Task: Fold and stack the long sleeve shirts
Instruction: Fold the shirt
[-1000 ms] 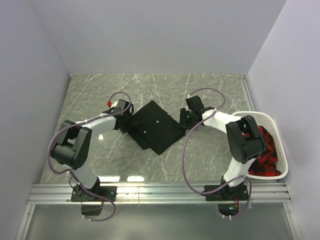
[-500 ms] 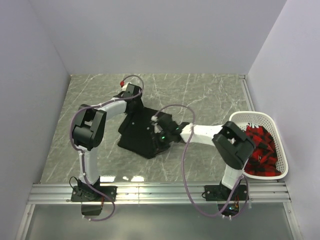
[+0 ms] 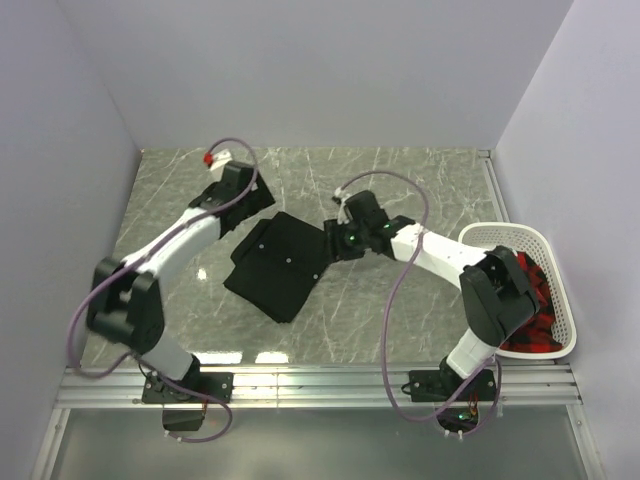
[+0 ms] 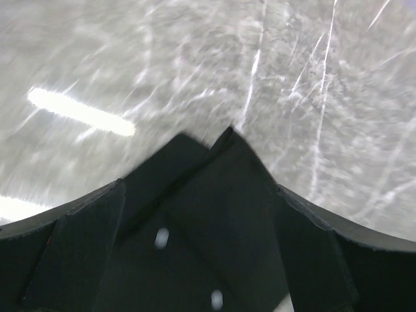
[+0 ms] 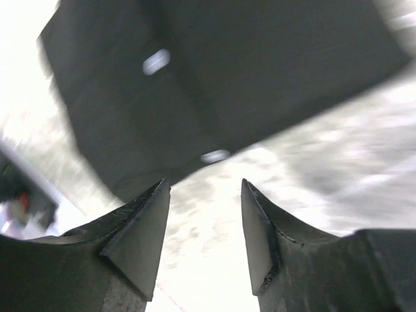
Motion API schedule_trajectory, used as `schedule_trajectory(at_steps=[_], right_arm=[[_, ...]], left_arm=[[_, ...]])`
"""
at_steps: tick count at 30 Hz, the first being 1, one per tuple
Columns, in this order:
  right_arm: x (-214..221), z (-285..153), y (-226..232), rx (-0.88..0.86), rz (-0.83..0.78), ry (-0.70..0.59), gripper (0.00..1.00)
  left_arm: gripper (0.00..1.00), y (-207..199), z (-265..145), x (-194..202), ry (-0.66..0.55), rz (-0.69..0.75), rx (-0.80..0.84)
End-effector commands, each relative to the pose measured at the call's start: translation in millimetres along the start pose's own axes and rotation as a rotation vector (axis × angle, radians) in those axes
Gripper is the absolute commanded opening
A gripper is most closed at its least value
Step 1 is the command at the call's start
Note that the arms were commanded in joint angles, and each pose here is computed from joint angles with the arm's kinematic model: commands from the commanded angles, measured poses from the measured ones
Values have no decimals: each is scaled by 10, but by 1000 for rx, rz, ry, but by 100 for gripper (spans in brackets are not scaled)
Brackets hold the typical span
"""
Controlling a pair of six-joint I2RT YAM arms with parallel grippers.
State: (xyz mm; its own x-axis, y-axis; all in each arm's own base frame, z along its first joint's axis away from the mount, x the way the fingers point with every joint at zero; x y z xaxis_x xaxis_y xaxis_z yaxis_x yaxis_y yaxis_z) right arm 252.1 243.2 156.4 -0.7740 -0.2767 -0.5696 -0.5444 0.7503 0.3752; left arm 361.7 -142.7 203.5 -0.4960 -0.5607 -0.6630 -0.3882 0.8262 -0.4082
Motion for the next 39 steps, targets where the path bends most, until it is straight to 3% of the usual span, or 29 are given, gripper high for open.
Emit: schedule_trajectory(at_steps=[1, 6, 12, 22, 25, 30, 35, 39], right_arm=[[-257, -177, -323, 103, -25, -77, 57], [-465, -120, -697, 110, 40, -115, 57], [-657, 88, -936, 89, 43, -112, 57], [-576, 501, -1078, 18, 86, -45, 53], [-518, 517, -1059, -1, 105, -40, 49], [-220, 503, -993, -82, 163, 5, 35], [111, 497, -733, -167, 192, 30, 28], [264, 508, -420, -206, 233, 28, 28]], left_arm=[[99, 327, -338, 123, 18, -155, -103], [93, 812, -539, 635, 157, -250, -139], [83, 1190, -677, 1014, 218, -369, -147], [74, 1302, -557, 1240, 266, -426, -153], [69, 1326, -458, 1278, 277, -404, -182], [52, 1249, -304, 1098, 233, -338, -174], [35, 1175, -63, 870, 216, -267, -214], [32, 1124, 179, 601, 203, -251, -237]])
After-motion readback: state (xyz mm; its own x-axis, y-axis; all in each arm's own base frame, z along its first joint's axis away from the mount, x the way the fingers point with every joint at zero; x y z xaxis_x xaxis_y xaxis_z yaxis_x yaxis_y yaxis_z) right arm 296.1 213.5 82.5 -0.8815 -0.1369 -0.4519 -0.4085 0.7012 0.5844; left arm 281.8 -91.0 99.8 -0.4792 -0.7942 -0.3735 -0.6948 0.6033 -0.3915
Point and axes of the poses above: each gripper's point midway between its finger pads, its own z axis out along the fingers, its own y axis along the line the jaws close on, x = y × z, the point moved 9 cm from there along -z, back along the fingers, and after that the axes turned 9 degrees about -z, right-handed, at the moved point
